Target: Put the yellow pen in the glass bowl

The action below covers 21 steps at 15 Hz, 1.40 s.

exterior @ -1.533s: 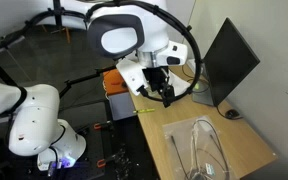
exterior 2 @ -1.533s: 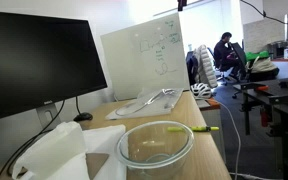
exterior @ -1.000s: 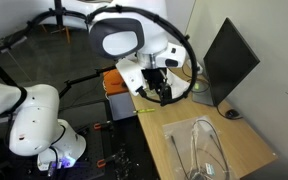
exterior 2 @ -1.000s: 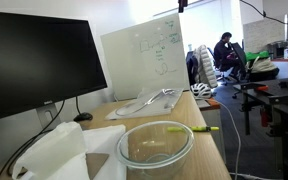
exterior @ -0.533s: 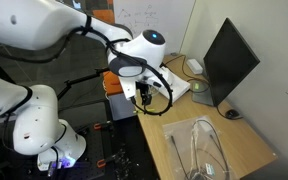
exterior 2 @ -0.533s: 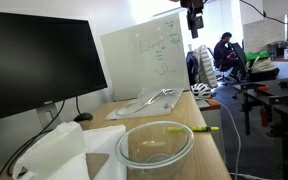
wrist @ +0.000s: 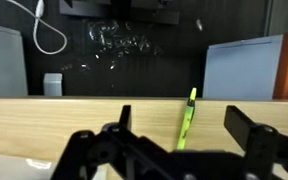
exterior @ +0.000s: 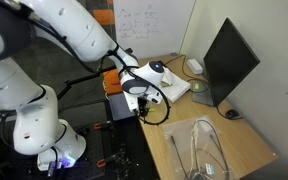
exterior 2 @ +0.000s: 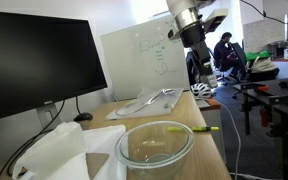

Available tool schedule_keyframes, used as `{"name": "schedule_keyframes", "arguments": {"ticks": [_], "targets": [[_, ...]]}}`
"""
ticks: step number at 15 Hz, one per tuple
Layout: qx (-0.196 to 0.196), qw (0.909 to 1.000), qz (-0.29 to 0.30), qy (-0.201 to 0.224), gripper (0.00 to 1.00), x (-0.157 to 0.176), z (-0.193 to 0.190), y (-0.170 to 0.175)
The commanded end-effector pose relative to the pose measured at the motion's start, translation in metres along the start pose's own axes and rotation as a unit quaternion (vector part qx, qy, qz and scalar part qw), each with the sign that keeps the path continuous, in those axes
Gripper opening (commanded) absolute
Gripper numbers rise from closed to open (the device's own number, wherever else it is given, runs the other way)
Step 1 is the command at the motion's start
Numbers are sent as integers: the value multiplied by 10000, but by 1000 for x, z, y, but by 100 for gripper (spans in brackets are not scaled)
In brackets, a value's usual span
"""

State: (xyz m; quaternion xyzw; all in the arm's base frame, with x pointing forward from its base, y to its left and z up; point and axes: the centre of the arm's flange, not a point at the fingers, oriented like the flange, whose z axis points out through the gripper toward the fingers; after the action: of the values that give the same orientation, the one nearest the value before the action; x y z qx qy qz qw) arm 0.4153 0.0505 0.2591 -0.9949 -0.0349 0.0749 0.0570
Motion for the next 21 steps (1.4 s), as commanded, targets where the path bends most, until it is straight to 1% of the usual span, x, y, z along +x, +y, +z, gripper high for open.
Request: {"name": "schedule_keyframes", "arguments": {"ticks": [1,4,7,9,13,17,18,19,21], "targets": [[-303,9995,114,58,100,29,31,-12],[-539,9984,179,40,100,42,60,-24],[-658,9974,283,-53,100,50,86,-36],[-699,9969,366,-37,97,54,98,-45],[-761,9960,471,-6,92,67,114,-57],[-852,9949,540,-63,89,78,126,-59],[-868,9946,563,-55,84,80,128,-60],[-864,9945,590,-58,69,83,129,-61],[-852,9947,579,-62,54,87,131,-63]]}}
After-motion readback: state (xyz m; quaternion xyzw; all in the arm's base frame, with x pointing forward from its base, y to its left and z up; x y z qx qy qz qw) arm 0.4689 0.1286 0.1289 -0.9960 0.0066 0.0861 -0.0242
